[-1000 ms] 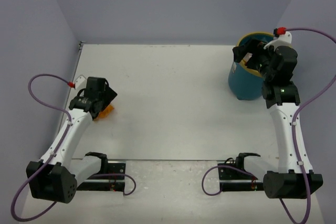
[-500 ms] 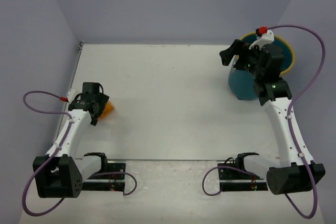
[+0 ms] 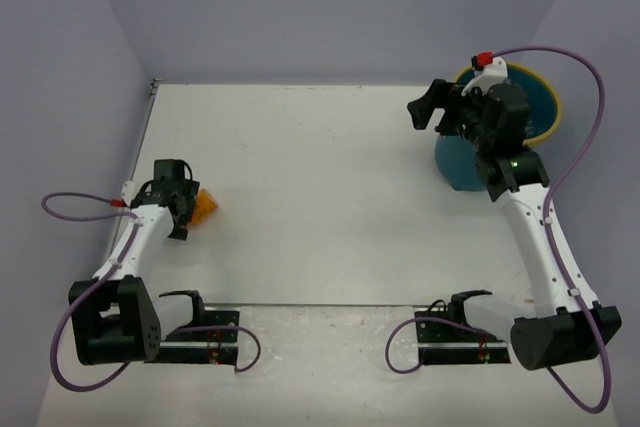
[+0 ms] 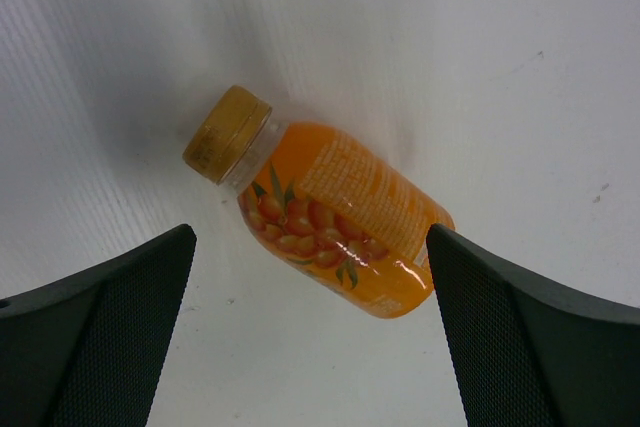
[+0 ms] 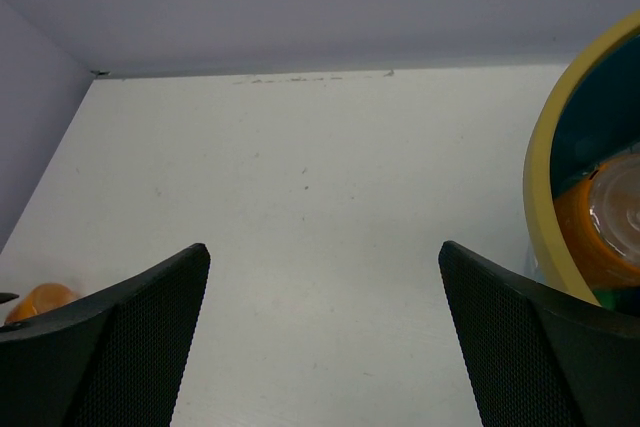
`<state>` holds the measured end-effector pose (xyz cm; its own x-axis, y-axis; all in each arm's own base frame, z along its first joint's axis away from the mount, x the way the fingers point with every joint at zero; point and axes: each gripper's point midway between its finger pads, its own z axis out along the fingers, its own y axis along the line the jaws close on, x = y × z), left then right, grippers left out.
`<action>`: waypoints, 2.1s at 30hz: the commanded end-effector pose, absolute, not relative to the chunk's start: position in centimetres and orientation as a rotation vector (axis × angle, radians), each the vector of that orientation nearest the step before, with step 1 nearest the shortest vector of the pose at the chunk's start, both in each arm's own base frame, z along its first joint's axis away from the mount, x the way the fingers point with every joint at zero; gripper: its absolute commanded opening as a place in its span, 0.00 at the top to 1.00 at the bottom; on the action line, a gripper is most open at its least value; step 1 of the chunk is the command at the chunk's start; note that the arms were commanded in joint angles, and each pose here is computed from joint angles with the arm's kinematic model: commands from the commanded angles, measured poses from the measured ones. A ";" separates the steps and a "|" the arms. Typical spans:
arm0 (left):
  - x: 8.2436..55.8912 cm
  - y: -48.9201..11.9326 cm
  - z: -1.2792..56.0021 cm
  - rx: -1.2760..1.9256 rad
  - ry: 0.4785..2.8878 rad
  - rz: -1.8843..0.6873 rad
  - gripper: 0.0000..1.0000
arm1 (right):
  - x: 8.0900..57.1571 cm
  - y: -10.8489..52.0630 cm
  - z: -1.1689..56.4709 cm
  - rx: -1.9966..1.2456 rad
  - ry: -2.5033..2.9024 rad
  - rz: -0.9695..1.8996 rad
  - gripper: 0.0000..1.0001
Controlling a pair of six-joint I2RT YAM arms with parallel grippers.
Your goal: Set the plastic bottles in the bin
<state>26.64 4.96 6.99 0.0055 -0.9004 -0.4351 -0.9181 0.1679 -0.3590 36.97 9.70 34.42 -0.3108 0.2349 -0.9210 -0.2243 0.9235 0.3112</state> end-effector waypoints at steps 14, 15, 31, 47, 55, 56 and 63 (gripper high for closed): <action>27.5 4.3 3.1 -1.755 1.937 0.026 0.54 | 32.4 10.5 35.5 -0.020 1.766 0.513 0.01; 27.6 4.3 3.2 -1.740 1.946 0.020 0.59 | 32.2 10.6 35.2 -0.022 1.776 0.519 0.01; 30.9 -25.1 19.0 0.331 2.070 -0.977 0.93 | 26.0 21.4 28.8 -0.367 1.851 1.138 0.01; 22.1 -30.2 26.0 0.704 1.648 -1.263 1.00 | 25.6 26.1 29.2 -0.214 1.761 1.365 0.01; 22.1 -29.3 26.6 0.665 1.642 -1.219 1.00 | 24.3 29.8 29.8 -0.306 1.744 1.448 0.09; 22.3 -29.2 26.5 0.656 1.651 -1.207 1.00 | 24.1 30.2 29.8 -0.315 1.742 1.455 0.11; 21.7 -29.2 26.8 0.680 1.638 -1.224 1.00 | 24.5 31.4 30.4 -0.307 1.729 1.456 0.17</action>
